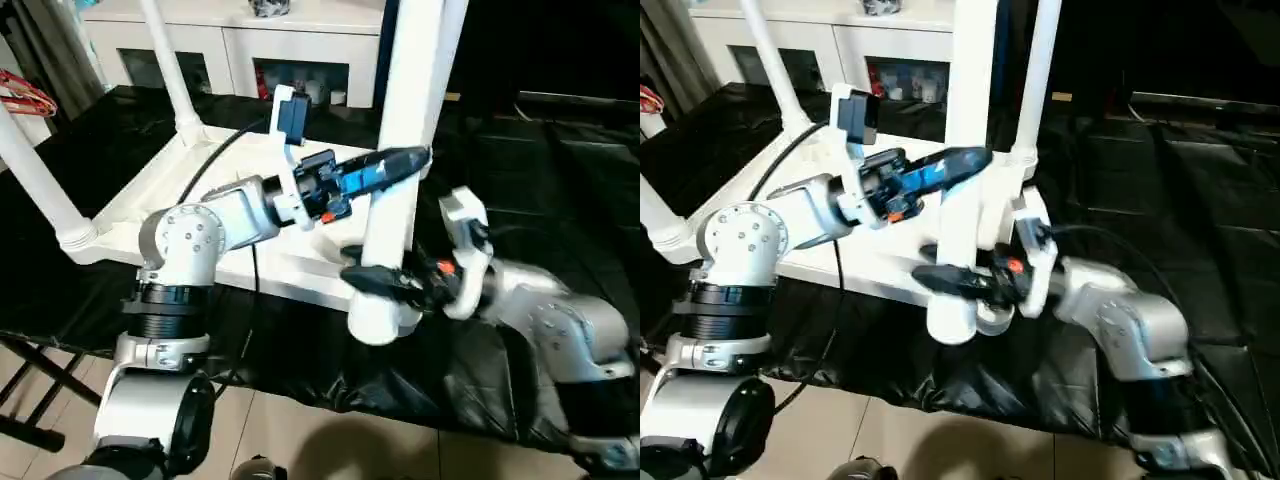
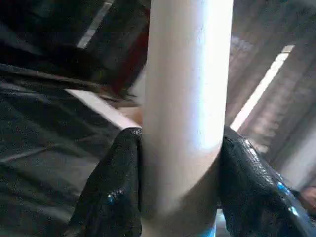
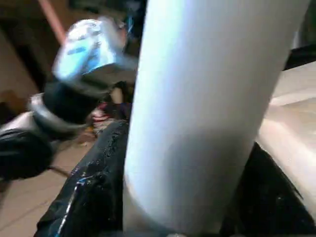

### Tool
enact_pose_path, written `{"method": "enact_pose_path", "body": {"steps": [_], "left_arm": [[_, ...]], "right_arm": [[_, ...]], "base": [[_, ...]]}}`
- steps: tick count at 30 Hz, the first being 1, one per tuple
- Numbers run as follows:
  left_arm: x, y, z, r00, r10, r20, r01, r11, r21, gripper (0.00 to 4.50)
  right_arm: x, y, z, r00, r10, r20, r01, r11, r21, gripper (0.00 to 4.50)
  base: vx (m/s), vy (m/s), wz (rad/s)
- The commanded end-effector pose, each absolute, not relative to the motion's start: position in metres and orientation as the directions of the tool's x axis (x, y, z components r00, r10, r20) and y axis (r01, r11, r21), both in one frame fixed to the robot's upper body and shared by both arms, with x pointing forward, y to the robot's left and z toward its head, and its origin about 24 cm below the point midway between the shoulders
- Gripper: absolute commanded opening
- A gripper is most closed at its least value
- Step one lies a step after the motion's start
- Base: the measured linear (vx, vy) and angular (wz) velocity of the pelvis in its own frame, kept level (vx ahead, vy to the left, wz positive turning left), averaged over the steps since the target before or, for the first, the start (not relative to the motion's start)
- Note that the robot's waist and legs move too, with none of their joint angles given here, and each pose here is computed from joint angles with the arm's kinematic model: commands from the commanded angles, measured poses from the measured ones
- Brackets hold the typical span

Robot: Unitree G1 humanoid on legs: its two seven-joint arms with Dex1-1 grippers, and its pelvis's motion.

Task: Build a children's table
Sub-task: Pick table leg

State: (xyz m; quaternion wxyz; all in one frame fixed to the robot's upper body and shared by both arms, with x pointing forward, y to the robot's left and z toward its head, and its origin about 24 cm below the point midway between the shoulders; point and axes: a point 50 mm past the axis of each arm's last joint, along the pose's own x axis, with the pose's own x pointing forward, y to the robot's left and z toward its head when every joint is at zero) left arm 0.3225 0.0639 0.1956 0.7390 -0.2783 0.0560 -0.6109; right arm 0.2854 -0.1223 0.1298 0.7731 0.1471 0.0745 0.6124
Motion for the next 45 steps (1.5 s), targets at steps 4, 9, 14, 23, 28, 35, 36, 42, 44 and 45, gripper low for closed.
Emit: {"method": "enact_pose_path", "body": {"steps": [4, 9, 14, 23, 28, 35, 36, 42, 44, 45], "left_arm": [[0.327, 0.059, 0.202, 0.339, -0.917, 0.212, 0.886, 0.235, -0.399, 1.86], [0.331, 0.055, 0.202, 0.396, -0.900, 0.183, 0.876, 0.311, -0.368, 1.86], [0.332, 0.053, 0.202, 0.412, -0.897, 0.161, 0.878, 0.343, -0.332, 1.86], [0.343, 0.051, 0.203, 0.554, -0.830, 0.074, 0.818, 0.525, -0.236, 1.85], [0.342, 0.042, 0.209, 0.614, -0.784, 0.092, 0.780, 0.584, -0.228, 1.85], [0.338, 0.037, 0.207, 0.618, -0.782, 0.086, 0.778, 0.591, -0.216, 1.85], [0.338, 0.037, 0.207, 0.618, -0.782, 0.086, 0.778, 0.591, -0.216, 1.85], [0.343, 0.041, 0.207, 0.648, -0.758, 0.079, 0.754, 0.624, -0.203, 1.85], [0.343, 0.042, 0.206, 0.650, -0.756, 0.077, 0.753, 0.627, -0.202, 1.85], [0.343, 0.042, 0.206, 0.651, -0.755, 0.078, 0.752, 0.627, -0.204, 1.85]], "right_arm": [[0.303, -0.131, 0.129, 0.423, 0.906, 0.014, -0.864, 0.399, 0.306, 3.46], [0.310, -0.136, 0.126, 0.496, 0.868, -0.025, -0.821, 0.478, 0.314, 3.81], [0.308, -0.138, 0.123, 0.487, 0.871, -0.069, -0.822, 0.483, 0.302, 4.16], [0.305, -0.139, 0.122, 0.470, 0.869, -0.155, -0.809, 0.494, 0.318, 4.18], [0.307, -0.122, 0.114, 0.480, 0.855, -0.195, -0.794, 0.518, 0.318, 4.18], [0.321, -0.109, 0.104, 0.586, 0.777, -0.230, -0.701, 0.628, 0.338, 3.45], [0.321, -0.109, 0.104, 0.586, 0.777, -0.230, -0.701, 0.628, 0.338, 3.40], [0.320, -0.105, 0.108, 0.577, 0.786, -0.224, -0.712, 0.618, 0.334, 2.91], [0.320, -0.105, 0.108, 0.578, 0.785, -0.223, -0.711, 0.618, 0.334, 2.75], [0.320, -0.105, 0.107, 0.581, 0.783, -0.223, -0.709, 0.621, 0.334, 2.67]], "base": [[0.000, 0.000, 0.00], [0.000, 0.000, 0.00], [0.000, 0.000, 0.00], [0.000, 0.000, 0.00], [0.000, 0.000, 0.00], [0.000, 0.000, 0.00], [0.000, 0.000, 0.00], [0.000, 0.000, 0.00], [0.000, 0.000, 0.00], [0.000, 0.000, 0.00]]}}
